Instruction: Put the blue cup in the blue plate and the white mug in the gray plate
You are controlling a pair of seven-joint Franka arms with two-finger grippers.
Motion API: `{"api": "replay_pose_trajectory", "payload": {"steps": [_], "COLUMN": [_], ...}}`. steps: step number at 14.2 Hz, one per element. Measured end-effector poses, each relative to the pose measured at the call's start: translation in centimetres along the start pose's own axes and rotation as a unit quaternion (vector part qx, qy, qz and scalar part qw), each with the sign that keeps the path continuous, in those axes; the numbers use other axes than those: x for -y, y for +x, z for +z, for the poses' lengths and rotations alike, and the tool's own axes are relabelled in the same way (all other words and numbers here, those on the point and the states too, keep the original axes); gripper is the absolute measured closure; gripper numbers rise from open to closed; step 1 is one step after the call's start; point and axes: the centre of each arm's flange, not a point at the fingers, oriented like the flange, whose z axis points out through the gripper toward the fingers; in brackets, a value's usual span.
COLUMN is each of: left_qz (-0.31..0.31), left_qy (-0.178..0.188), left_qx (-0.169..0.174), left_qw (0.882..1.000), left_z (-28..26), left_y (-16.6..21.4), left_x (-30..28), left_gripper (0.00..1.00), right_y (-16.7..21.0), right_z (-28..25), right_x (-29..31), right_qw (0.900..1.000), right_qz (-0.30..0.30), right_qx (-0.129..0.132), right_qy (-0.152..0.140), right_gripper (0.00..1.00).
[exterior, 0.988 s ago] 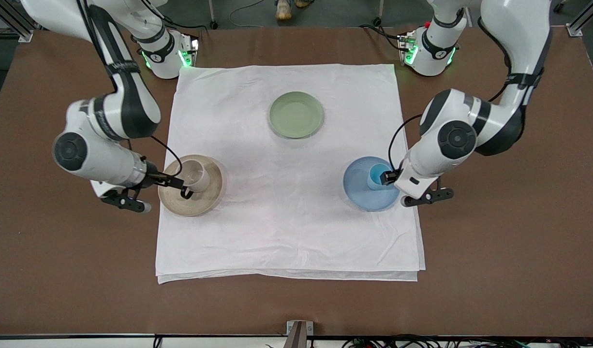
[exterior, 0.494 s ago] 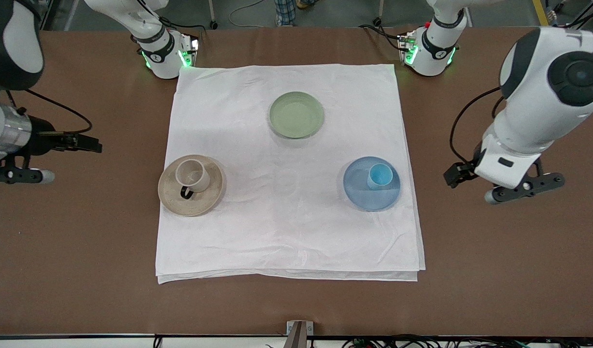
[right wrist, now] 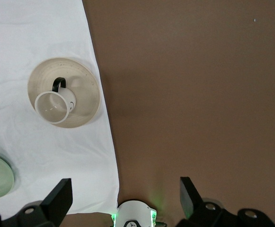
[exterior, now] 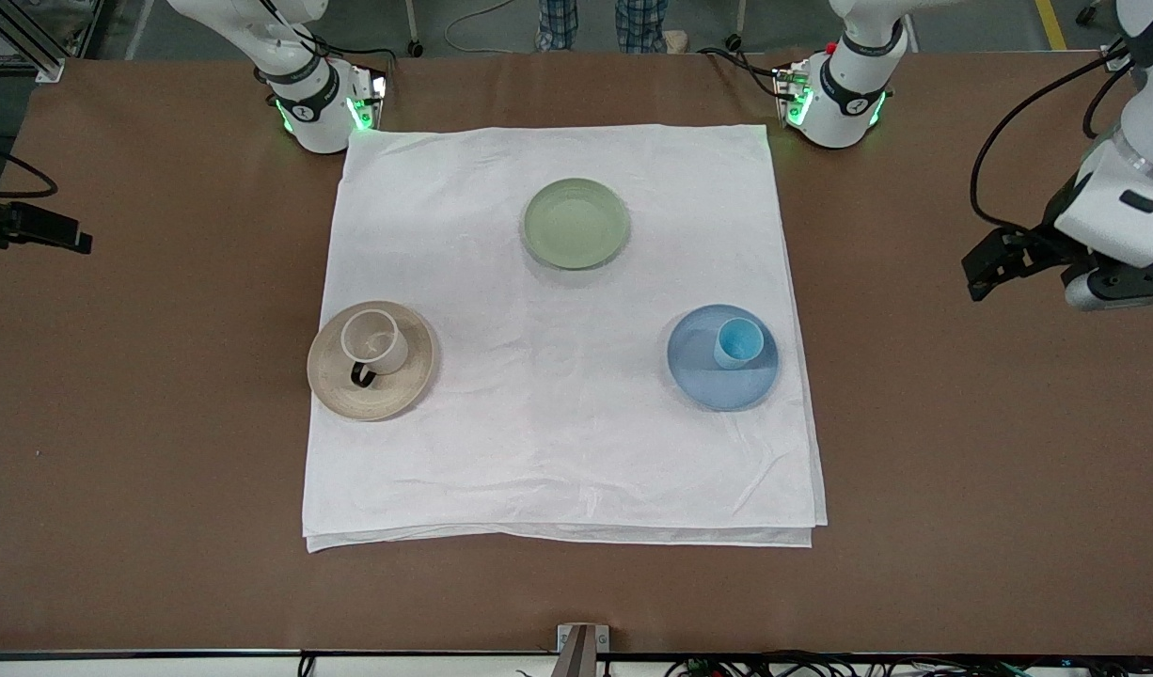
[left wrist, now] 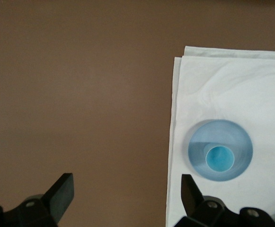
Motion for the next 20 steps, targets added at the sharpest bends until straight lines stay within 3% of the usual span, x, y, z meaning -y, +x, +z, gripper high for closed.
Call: {"api": "replay_pose_trajectory", "payload": {"steps": [4,10,15,20], "left_qz": [0.016,0.019,0.02,0.02], "left_qy": [-0.023,-0.041,-0.041,-0.041], "left_qx": [0.02,0.029,0.038,0.038], "left_qw": [0.999,0.999,0.998,0.998], "left_z": [-1.7,-1.5,-0.6,-0.5], "left_y": [-2.1,-3.4,-3.6,-3.5], "left_x": [3.5,3.5,3.4,3.4], "left_gripper": [0.0,0.0,0.0,0.0], "right_y": [-0.1,-5.3,-8.5,-8.9], "right_z": [0.3,1.9,2.0,1.9], "right_x": [1.9,3.0,3.1,3.2], "right_qw": [1.0,0.998,0.998,0.997], "right_qz": [-0.019,-0.031,-0.035,-0.036], "right_qx": [-0.003,-0.047,-0.058,-0.063], "right_qy": [0.004,0.005,0.005,0.005], "right_gripper": [0.0,0.0,0.0,0.0]}}
